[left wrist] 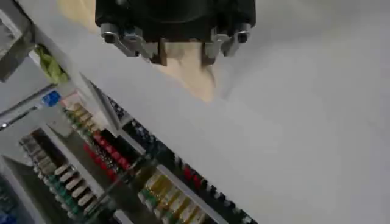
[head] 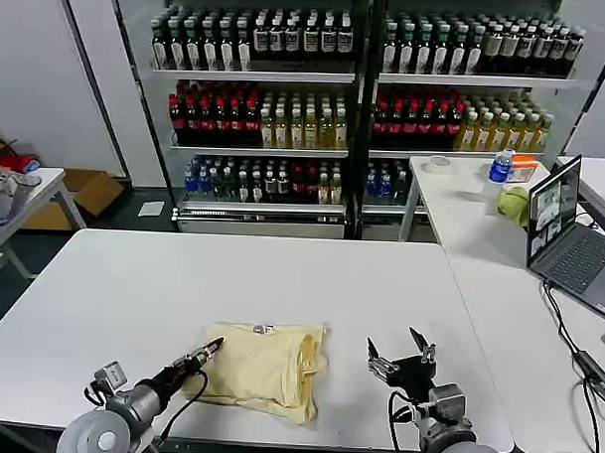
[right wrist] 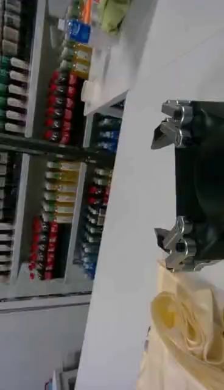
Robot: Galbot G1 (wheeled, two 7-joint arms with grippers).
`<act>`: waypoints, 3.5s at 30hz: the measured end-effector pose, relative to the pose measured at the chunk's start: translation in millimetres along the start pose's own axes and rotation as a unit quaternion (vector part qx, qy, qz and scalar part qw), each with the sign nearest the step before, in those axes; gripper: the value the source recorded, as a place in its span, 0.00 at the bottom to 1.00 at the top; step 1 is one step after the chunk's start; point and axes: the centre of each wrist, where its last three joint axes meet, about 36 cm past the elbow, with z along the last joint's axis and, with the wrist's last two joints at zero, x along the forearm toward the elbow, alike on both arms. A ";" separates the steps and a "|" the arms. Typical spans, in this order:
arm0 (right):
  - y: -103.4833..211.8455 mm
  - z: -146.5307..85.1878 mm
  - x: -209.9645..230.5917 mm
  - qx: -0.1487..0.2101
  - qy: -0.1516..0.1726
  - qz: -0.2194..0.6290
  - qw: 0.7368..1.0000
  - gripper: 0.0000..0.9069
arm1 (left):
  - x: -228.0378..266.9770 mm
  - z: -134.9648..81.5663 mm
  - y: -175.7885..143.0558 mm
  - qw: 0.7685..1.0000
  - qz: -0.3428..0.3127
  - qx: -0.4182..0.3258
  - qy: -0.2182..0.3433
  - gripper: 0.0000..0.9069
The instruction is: Fold and organize the clothes.
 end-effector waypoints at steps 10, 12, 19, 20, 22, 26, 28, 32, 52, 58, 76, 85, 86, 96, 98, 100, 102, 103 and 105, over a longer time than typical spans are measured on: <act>0.1 0.0 0.0 0.000 0.000 0.000 1.000 1.00 | 1.3 -2.6 -1.8 0.999 0.013 0.026 -0.016 0.01; 0.2 0.0 0.0 0.000 0.000 0.000 1.000 1.00 | 1.7 -2.9 -2.1 0.999 0.016 0.032 -0.019 0.01; 0.1 -2.3 -1.4 -0.001 -0.003 0.000 1.000 1.00 | 9.1 -7.3 -0.1 0.998 0.019 0.049 -0.034 0.01; 0.0 -2.7 -1.6 -0.001 -0.004 0.000 1.000 1.00 | 11.7 -9.5 1.2 0.998 0.017 0.049 -0.038 0.01; 0.0 -4.0 -2.4 -0.003 -0.006 -0.001 1.000 1.00 | 17.7 -15.6 5.2 0.998 0.011 0.048 -0.046 0.01; 0.9 -6.0 -3.7 -0.005 -0.009 -0.004 1.000 1.00 | 37.1 -37.9 20.6 0.997 -0.014 0.037 -0.072 0.01; 1.3 -7.6 -4.7 -0.006 -0.011 -0.006 1.000 1.00 | 51.3 -53.7 31.1 0.995 -0.032 0.024 -0.086 0.01; 2.5 -10.5 -6.6 -0.010 -0.016 -0.008 1.000 1.00 | 84.9 -94.8 48.9 0.990 -0.073 -0.019 -0.120 0.01; 4.9 -7.2 -4.8 -0.017 -0.015 0.001 1.000 1.00 | 86.1 -97.6 12.3 0.948 -0.174 -0.245 -0.101 0.01; 3.1 -5.2 -3.1 -0.017 -0.011 0.006 1.000 1.00 | 47.9 -54.2 -17.0 0.948 -0.163 -0.260 -0.085 0.01; 4.6 1.6 -8.1 -0.016 -0.004 0.013 1.000 1.00 | -41.7 30.9 -120.0 0.986 -0.034 -0.159 -0.038 0.01; 1.2 2.5 -9.8 -0.014 -0.007 0.013 1.000 1.00 | -87.8 64.1 -161.7 0.994 0.012 -0.104 -0.013 0.03; 1.1 2.4 -9.9 -0.014 -0.008 0.013 1.000 1.00 | -92.7 67.0 -165.5 0.995 0.015 -0.100 -0.011 0.58; -3.1 0.9 -11.1 -0.014 -0.020 0.015 1.000 1.00 | -122.9 90.2 -195.6 0.995 0.053 -0.083 -0.002 1.00; -3.9 0.2 -12.2 -0.014 -0.025 0.016 0.999 1.00 | -124.6 91.0 -198.2 0.995 0.063 -0.080 -0.008 1.00; -4.2 0.0 -12.9 -0.015 -0.028 0.017 0.999 1.00 | -125.4 91.6 -200.0 0.994 0.075 -0.076 -0.014 1.00; -4.6 0.2 -13.8 -0.015 -0.032 0.018 0.999 1.00 | -125.2 91.3 -200.6 0.993 0.086 -0.072 -0.021 1.00; -4.7 0.2 -14.2 -0.015 -0.034 0.019 0.999 1.00 | -124.2 90.9 -200.6 0.993 0.091 -0.070 -0.024 1.00; -4.7 -0.2 -14.5 -0.016 -0.039 0.020 0.999 1.00 | -120.2 87.8 -199.2 0.992 0.097 -0.069 -0.037 1.00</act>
